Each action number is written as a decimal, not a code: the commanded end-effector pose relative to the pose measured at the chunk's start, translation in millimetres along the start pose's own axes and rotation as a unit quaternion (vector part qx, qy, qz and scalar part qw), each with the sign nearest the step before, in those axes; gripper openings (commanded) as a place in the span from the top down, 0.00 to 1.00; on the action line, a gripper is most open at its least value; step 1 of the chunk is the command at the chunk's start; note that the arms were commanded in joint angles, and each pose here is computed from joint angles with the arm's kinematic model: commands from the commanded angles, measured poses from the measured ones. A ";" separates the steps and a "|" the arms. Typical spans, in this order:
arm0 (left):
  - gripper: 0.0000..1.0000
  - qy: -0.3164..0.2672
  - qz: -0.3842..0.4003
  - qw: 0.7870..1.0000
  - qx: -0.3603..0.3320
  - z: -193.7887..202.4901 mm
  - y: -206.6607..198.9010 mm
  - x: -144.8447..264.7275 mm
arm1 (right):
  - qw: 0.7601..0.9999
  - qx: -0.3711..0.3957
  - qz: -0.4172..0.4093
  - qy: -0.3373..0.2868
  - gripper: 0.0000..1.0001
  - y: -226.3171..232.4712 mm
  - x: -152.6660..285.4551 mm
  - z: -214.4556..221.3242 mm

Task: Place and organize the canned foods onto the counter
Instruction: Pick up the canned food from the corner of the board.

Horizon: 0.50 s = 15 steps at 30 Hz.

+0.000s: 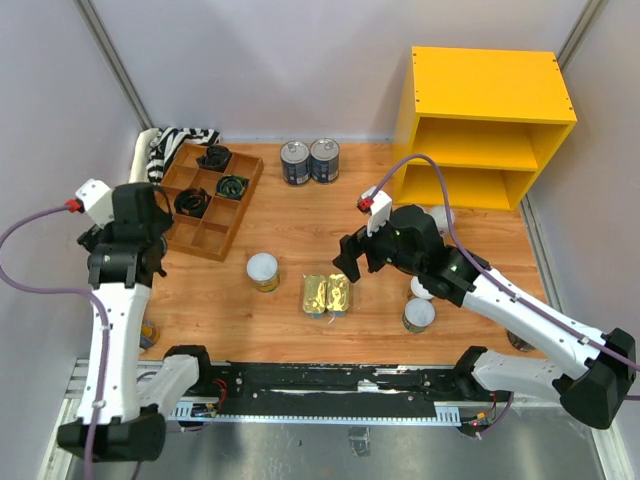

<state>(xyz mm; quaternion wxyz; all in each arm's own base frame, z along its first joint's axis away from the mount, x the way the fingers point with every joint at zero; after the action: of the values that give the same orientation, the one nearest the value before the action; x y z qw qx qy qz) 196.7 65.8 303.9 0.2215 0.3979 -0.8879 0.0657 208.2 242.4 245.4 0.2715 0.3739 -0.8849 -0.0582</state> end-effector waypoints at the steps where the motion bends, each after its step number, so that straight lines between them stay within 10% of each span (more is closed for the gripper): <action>1: 0.00 0.018 0.082 0.994 0.064 -21.1 -18.0 -37.7 | 0.999 0.003 -0.036 -0.025 0.01 17.8 4.2 -10.2; 15: 0.00 0.073 -0.135 0.977 0.149 25.3 67.4 -63.8 | 0.996 -0.007 -0.086 0.012 0.01 41.1 2.1 16.9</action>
<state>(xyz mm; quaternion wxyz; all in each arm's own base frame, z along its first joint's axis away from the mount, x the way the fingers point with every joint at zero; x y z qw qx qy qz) 188.1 136.0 285.6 0.2131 0.4730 -0.8379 0.1696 185.1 261.3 243.8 0.2771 0.4291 -0.8557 -0.0831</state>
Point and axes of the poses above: each gripper's point midway between its finger pads, its own x axis back along the fingers, its own y axis along the line the jaws close on, z = x × y, the point moved 4 cm from there along x, back along the fingers, and after that the axes turned 11 degrees about -x, right-handed, at the moved point
